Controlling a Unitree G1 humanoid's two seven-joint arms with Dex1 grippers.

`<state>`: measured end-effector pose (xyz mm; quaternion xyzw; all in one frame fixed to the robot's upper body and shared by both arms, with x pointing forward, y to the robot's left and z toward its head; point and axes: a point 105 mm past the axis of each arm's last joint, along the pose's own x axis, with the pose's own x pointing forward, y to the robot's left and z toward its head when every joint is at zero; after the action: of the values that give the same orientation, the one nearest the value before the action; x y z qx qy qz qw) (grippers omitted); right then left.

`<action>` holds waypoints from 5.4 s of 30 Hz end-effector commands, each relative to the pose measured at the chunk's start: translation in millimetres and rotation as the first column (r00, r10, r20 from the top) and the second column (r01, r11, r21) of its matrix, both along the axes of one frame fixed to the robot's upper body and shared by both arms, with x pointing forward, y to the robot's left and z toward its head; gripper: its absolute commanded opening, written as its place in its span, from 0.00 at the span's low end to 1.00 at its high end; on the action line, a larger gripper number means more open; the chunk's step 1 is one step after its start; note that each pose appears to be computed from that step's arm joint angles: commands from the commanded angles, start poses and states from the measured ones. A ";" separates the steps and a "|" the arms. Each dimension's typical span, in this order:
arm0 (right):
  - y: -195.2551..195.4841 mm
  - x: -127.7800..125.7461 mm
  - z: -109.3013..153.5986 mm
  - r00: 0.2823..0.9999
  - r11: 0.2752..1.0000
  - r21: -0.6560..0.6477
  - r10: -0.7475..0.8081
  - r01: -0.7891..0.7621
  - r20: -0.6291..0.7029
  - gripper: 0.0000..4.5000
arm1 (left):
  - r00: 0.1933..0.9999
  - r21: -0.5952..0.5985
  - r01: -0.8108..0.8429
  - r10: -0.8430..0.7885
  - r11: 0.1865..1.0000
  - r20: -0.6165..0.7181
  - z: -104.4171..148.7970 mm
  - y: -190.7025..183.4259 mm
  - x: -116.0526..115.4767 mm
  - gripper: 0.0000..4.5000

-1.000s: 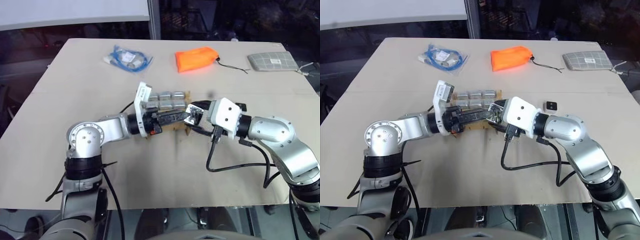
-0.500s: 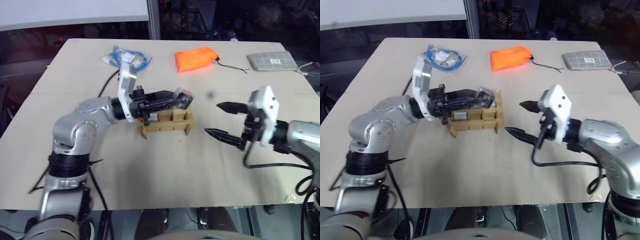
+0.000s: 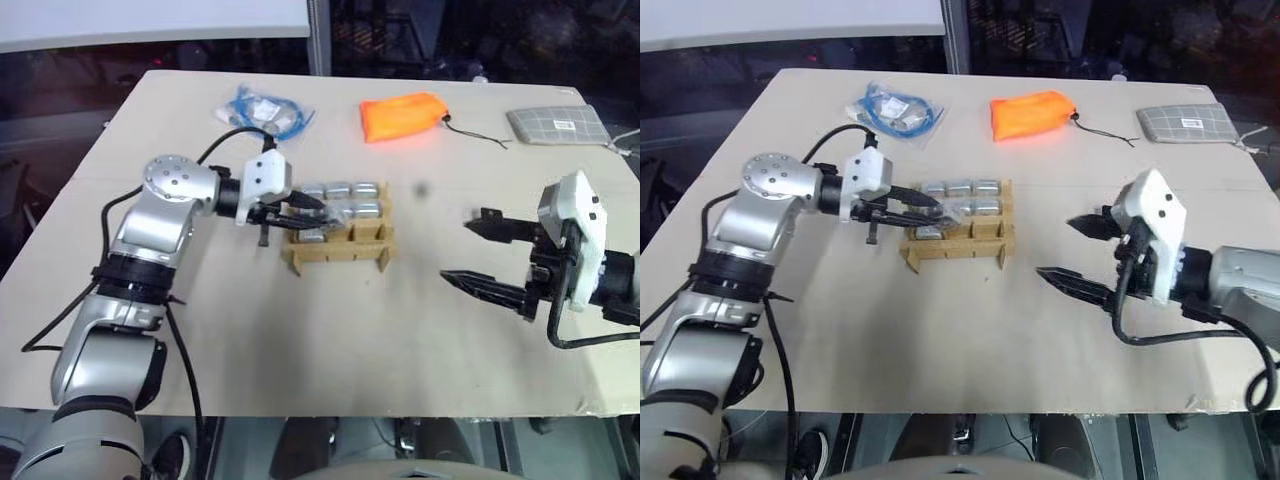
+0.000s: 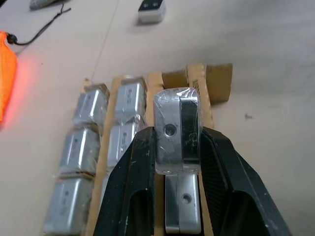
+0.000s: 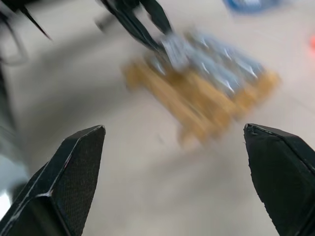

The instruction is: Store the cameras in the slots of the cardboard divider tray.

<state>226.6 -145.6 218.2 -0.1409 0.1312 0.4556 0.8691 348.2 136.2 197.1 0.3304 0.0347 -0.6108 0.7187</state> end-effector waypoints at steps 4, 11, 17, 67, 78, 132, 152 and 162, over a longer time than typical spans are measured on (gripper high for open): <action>-13.8 -9.7 17.9 0.998 0.994 -0.110 0.012 -0.005 0.058 0.99 | 0.999 0.045 0.038 -0.039 0.998 0.010 3.3 -10.3 3.3 0.17; 2.4 -12.0 32.2 0.991 0.996 -0.059 0.074 -0.067 0.114 0.99 | 0.999 0.128 -0.042 0.037 0.991 0.040 0.3 -6.2 18.7 0.17; 6.1 -12.9 35.5 0.990 0.995 -0.040 0.093 -0.089 0.109 0.99 | 1.000 0.166 0.003 -0.002 0.986 -0.003 -7.4 -16.4 16.2 0.17; 8.6 -3.7 38.6 0.985 0.998 -0.031 0.066 -0.062 0.159 1.00 | 0.995 0.066 -0.058 0.063 0.996 -0.077 22.8 -29.4 25.2 0.56; -10.0 4.2 43.2 0.981 0.998 -0.033 -0.046 0.053 0.188 1.00 | 0.995 -0.322 0.076 -0.094 0.944 -0.039 91.9 -69.6 6.5 0.56; 36.0 75.9 -5.0 0.937 0.995 0.099 -0.043 0.009 0.348 0.43 | 0.958 -0.467 -0.121 -0.020 0.876 -0.285 90.1 -29.4 -19.7 0.57; 80.7 42.1 41.9 0.834 0.979 -0.044 0.193 -0.199 0.517 0.43 | 0.691 -0.588 -0.231 -0.295 0.775 -0.660 59.3 -77.6 -50.4 0.57; 79.1 45.3 46.7 0.792 0.977 -0.058 0.199 -0.204 0.578 0.43 | 0.660 -0.601 -0.282 -0.304 0.748 -0.687 61.4 -73.9 -45.5 0.34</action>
<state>279.3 -69.8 253.5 -0.2759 -0.1266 0.4750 0.8260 307.1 62.5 246.2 -0.2324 0.1269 -0.6531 0.7094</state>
